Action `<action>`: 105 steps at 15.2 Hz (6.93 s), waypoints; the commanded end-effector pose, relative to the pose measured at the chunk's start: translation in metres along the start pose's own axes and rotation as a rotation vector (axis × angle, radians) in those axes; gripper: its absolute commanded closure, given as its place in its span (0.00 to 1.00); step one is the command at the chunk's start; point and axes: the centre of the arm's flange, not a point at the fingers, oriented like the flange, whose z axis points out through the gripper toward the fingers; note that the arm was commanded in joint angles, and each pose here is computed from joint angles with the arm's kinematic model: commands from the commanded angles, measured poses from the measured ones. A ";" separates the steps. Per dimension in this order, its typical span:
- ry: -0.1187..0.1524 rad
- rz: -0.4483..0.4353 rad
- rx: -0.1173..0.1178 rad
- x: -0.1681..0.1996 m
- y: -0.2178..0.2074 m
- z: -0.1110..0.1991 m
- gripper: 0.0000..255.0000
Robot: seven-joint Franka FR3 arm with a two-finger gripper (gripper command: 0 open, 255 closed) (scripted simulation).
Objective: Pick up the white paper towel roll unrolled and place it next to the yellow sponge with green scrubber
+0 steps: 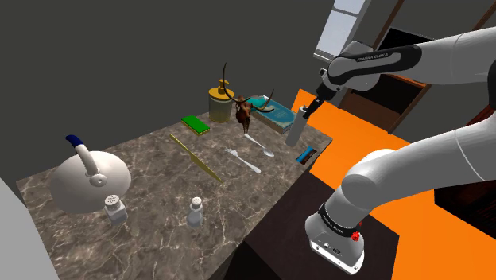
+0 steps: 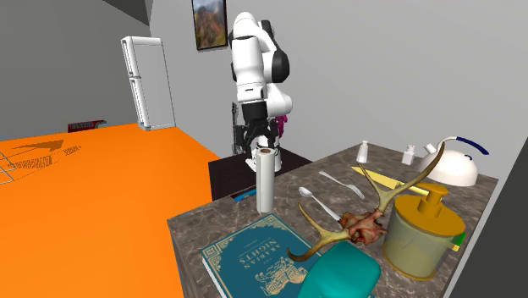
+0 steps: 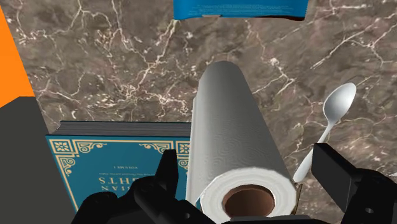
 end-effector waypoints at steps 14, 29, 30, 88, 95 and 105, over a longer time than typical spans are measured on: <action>0.000 0.000 0.000 0.001 0.000 -0.005 1.00; 0.000 0.000 0.000 0.017 0.000 -0.083 1.00; 0.000 0.000 0.000 0.018 0.000 -0.088 1.00; 0.000 0.000 0.000 0.244 -0.201 -0.241 1.00; 0.000 0.000 0.000 0.306 -0.269 -0.229 1.00; 0.000 0.000 0.000 0.295 -0.269 -0.177 1.00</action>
